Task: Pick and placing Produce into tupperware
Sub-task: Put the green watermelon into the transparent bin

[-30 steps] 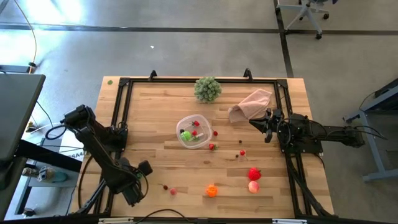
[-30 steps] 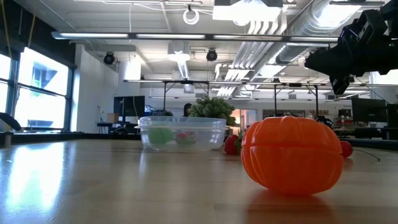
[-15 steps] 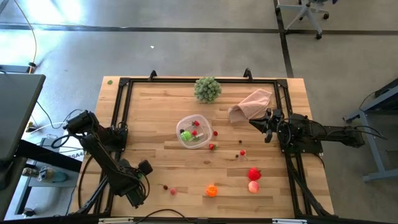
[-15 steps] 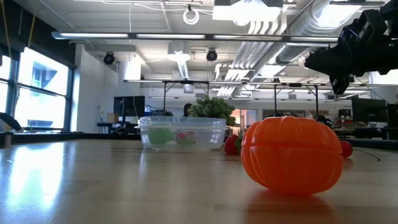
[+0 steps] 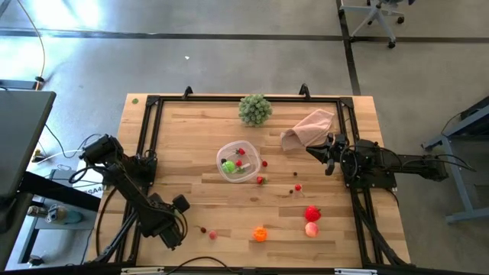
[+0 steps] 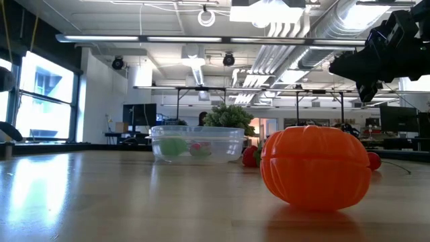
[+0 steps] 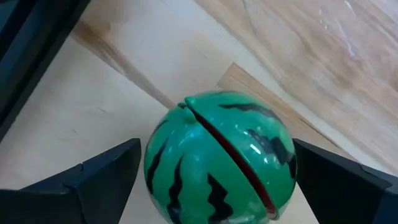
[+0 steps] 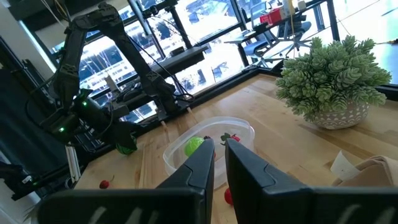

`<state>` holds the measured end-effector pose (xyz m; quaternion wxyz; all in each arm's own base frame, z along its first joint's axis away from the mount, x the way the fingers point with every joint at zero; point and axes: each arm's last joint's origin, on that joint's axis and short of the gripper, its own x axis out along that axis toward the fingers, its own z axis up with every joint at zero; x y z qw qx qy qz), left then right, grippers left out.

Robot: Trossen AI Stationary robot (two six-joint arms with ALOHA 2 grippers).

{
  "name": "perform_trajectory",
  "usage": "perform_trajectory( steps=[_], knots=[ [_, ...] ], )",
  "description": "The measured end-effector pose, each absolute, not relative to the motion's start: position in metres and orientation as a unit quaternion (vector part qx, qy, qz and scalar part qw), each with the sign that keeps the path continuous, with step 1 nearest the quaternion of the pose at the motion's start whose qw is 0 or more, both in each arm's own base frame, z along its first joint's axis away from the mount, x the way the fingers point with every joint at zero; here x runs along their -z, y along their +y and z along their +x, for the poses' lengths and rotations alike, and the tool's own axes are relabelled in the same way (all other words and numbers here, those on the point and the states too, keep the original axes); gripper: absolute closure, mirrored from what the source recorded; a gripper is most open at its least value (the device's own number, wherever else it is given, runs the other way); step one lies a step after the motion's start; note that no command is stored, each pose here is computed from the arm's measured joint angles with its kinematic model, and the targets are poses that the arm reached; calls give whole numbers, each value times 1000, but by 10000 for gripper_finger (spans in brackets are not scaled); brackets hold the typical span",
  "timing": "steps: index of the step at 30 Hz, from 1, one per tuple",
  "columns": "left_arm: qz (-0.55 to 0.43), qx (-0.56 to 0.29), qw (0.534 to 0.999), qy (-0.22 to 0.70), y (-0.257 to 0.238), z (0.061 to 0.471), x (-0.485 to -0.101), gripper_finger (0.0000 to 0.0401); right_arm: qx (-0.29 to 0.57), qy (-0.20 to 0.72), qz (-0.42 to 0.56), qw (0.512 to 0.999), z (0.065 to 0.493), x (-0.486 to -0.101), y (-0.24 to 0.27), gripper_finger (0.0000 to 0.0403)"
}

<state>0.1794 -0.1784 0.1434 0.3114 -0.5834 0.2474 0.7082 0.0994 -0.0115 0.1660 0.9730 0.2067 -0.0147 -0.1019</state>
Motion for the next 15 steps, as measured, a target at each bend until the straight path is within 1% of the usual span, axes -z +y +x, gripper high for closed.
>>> perform_trajectory(
  steps=[15],
  knots=[
    [-577,-710,317,251,-178,178,-144,11,102,-15,207,973,99,-166,-11,373]
  ],
)
